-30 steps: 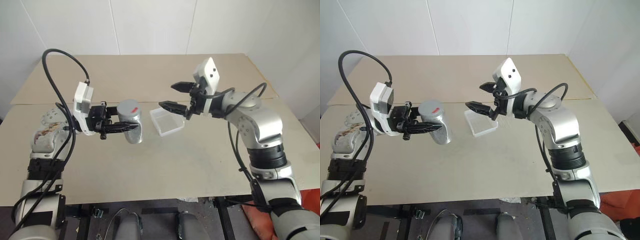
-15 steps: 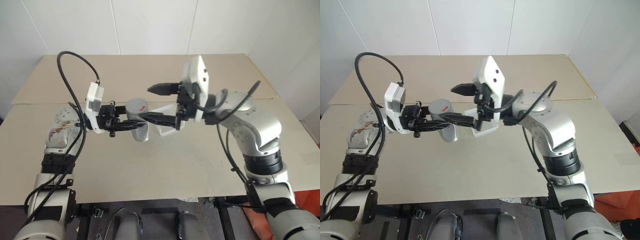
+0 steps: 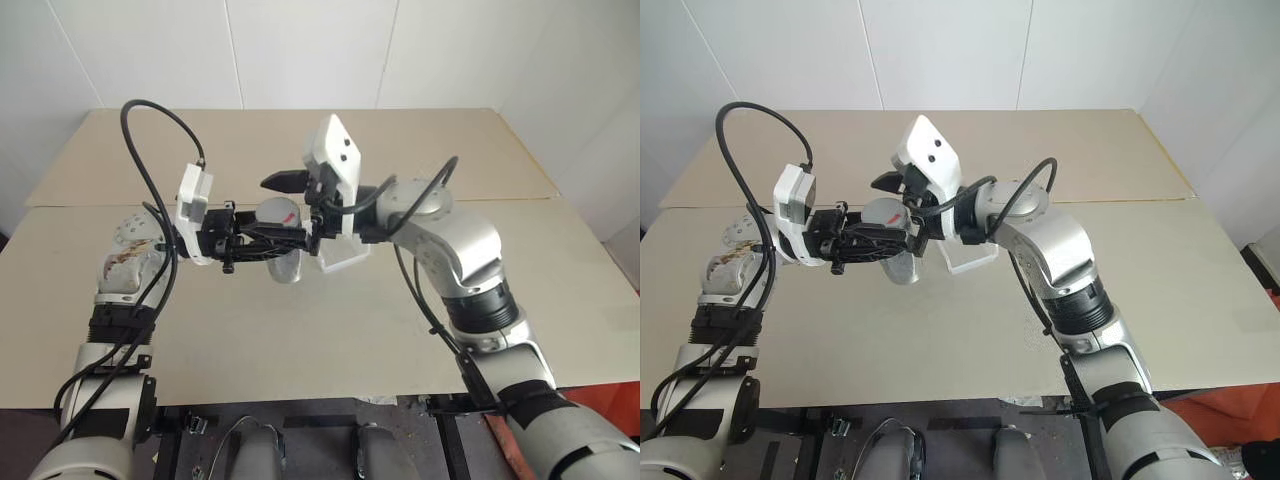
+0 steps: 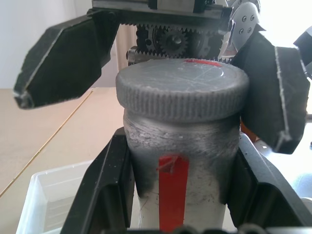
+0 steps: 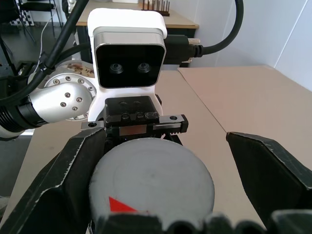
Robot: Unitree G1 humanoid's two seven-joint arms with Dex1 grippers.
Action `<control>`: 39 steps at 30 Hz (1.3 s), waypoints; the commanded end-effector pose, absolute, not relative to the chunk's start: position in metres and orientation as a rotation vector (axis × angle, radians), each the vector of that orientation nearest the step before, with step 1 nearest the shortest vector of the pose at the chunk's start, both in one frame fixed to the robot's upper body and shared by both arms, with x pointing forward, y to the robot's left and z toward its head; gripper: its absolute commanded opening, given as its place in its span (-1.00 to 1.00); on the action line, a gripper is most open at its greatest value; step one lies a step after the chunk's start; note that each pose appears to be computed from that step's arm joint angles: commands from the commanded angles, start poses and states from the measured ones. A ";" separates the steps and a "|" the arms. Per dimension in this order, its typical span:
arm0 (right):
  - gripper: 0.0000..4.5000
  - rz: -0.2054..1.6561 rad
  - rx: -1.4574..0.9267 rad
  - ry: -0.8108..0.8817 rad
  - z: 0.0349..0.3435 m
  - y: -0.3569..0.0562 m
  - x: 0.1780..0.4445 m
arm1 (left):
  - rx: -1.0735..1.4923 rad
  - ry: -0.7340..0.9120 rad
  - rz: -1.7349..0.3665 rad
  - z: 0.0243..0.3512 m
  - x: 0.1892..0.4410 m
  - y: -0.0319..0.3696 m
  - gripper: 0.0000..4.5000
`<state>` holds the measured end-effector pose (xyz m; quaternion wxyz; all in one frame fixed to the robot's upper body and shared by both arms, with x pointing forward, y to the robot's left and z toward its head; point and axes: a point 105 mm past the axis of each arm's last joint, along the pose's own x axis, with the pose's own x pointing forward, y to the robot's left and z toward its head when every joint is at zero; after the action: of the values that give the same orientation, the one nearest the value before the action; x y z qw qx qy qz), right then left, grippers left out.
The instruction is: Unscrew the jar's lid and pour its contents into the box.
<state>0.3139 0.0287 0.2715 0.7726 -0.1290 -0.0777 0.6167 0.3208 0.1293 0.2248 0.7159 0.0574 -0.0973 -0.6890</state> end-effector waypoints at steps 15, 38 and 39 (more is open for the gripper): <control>0.98 1.204 -0.291 -0.244 0.288 -0.034 0.320 | 0.174 -0.255 -1.538 0.233 0.312 0.135 -0.07; 0.98 1.390 -0.305 -0.316 0.293 -0.006 0.278 | 0.169 -0.265 -1.535 0.232 0.315 0.130 -0.07; 0.98 1.388 -0.303 -0.315 0.293 -0.002 0.280 | 0.169 -0.266 -1.536 0.232 0.314 0.129 -0.07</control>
<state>0.2814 -0.0074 0.2839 0.7468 -0.1292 -0.1275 0.6398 0.3169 0.1311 0.2192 0.7159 0.0595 -0.0940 -0.6892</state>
